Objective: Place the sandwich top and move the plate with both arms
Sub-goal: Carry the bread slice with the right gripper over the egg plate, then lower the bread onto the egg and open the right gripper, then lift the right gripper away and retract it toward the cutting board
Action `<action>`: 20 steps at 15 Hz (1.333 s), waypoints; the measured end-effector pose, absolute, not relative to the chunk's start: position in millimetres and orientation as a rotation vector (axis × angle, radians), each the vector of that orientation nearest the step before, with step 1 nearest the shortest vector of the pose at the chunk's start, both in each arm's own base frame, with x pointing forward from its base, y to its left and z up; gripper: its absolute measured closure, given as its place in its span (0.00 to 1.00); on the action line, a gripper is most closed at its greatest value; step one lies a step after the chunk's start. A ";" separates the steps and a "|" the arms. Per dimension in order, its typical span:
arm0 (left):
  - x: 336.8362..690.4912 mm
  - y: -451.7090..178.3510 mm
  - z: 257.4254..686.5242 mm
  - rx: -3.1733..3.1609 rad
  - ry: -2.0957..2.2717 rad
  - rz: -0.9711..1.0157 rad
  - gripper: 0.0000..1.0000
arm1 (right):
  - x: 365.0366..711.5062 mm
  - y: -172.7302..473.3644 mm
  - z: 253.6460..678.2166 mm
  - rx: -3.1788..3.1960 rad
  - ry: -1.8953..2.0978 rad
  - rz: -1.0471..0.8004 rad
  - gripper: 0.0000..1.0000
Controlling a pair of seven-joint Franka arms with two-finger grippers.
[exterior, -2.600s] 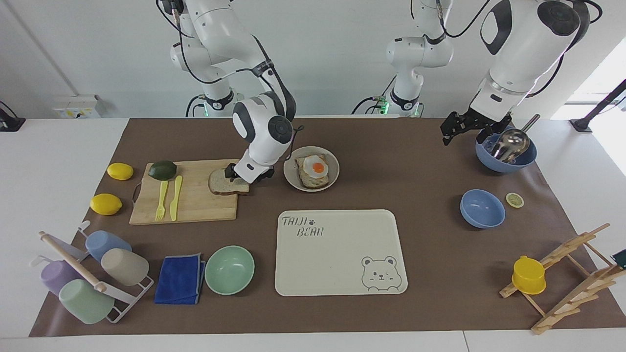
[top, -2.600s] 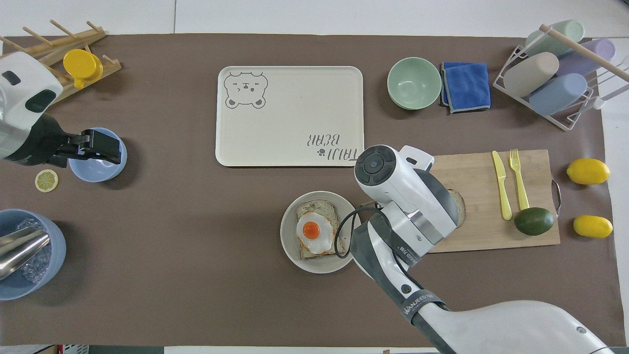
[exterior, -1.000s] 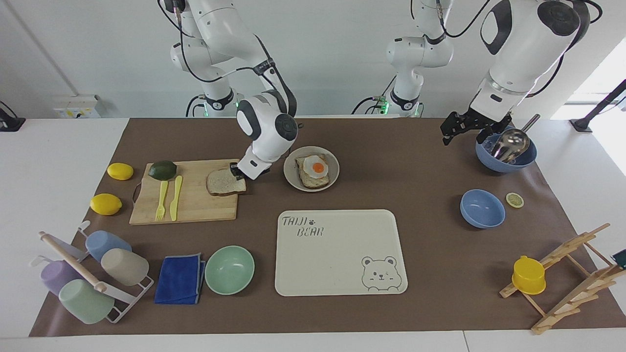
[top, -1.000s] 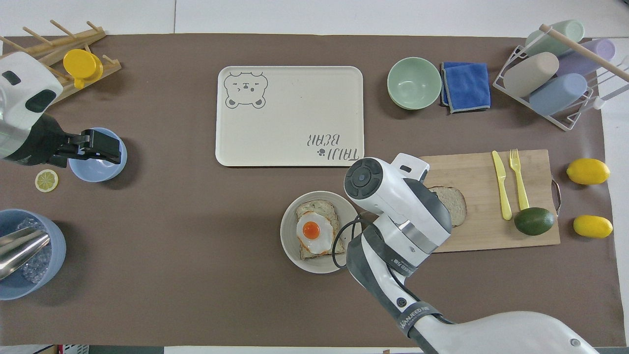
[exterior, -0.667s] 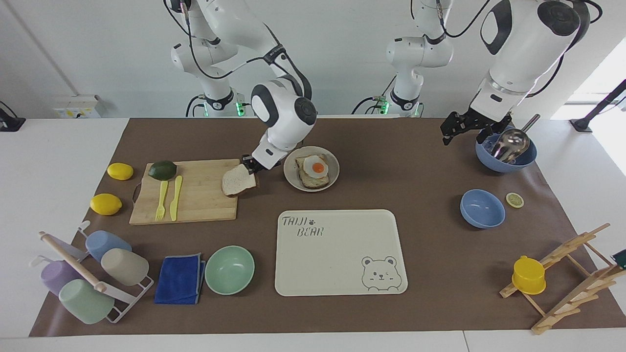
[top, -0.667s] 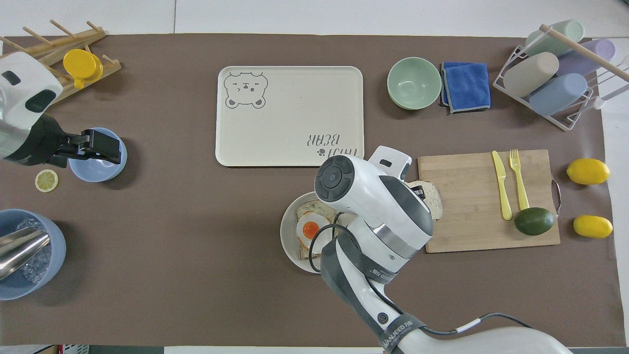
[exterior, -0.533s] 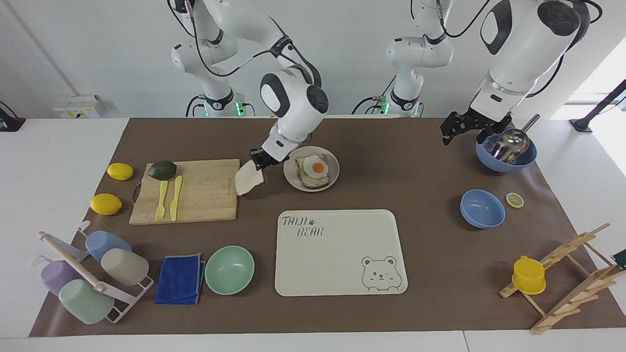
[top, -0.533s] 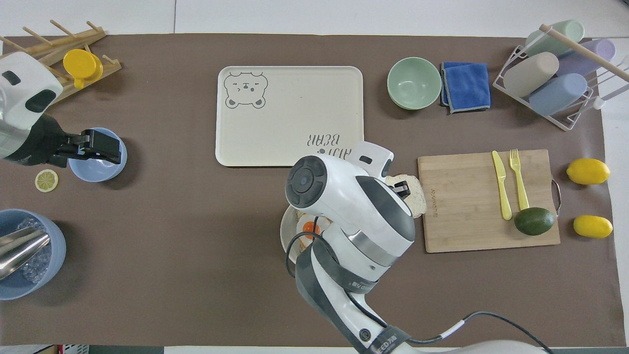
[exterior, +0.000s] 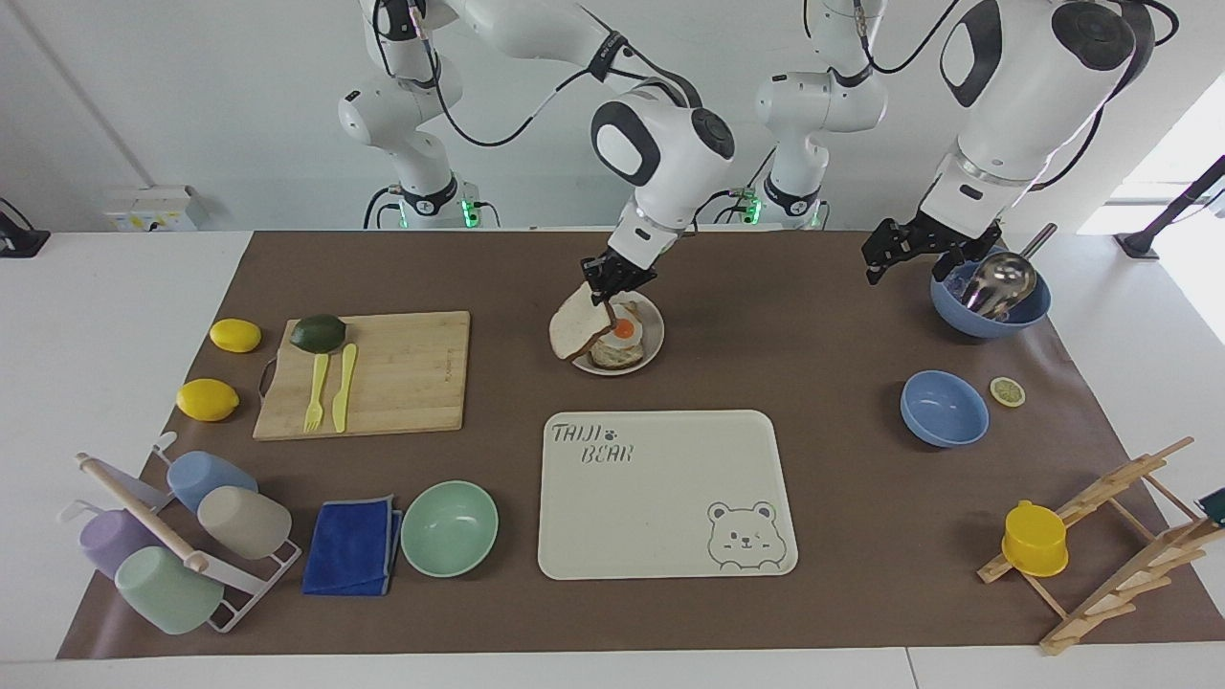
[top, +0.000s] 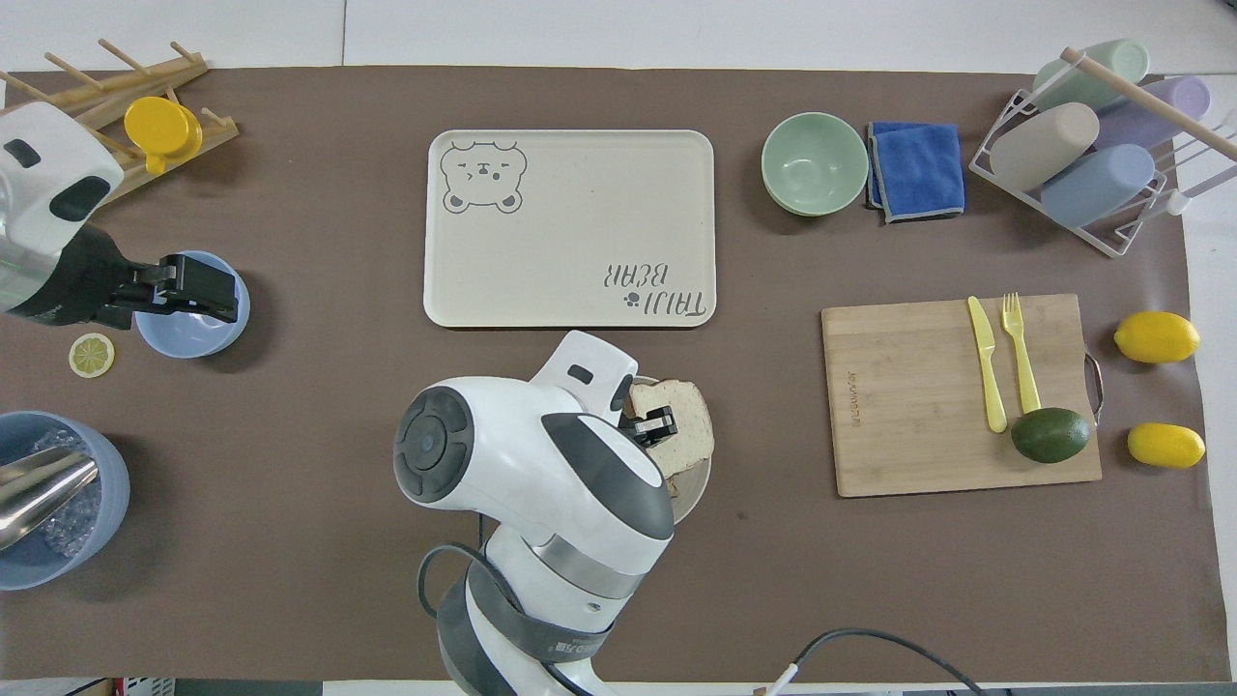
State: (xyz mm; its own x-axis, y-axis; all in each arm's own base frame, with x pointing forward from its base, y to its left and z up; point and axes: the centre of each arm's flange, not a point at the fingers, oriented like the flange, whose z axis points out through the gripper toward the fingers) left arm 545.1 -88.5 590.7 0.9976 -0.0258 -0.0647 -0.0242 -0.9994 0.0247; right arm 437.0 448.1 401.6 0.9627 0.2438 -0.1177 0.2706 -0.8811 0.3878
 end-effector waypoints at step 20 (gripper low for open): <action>545.1 -88.5 590.7 3.116 -0.039 -0.101 0.00 | 426.9 474.3 376.6 2.853 0.335 -0.135 0.32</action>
State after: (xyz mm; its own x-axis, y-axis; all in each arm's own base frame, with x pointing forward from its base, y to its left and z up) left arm 545.1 -88.5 590.7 0.9976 -0.0258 -0.0647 -0.0242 -0.9994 0.0247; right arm 426.9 474.3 376.6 0.9690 0.2147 -0.1221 0.2393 -0.9384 0.2494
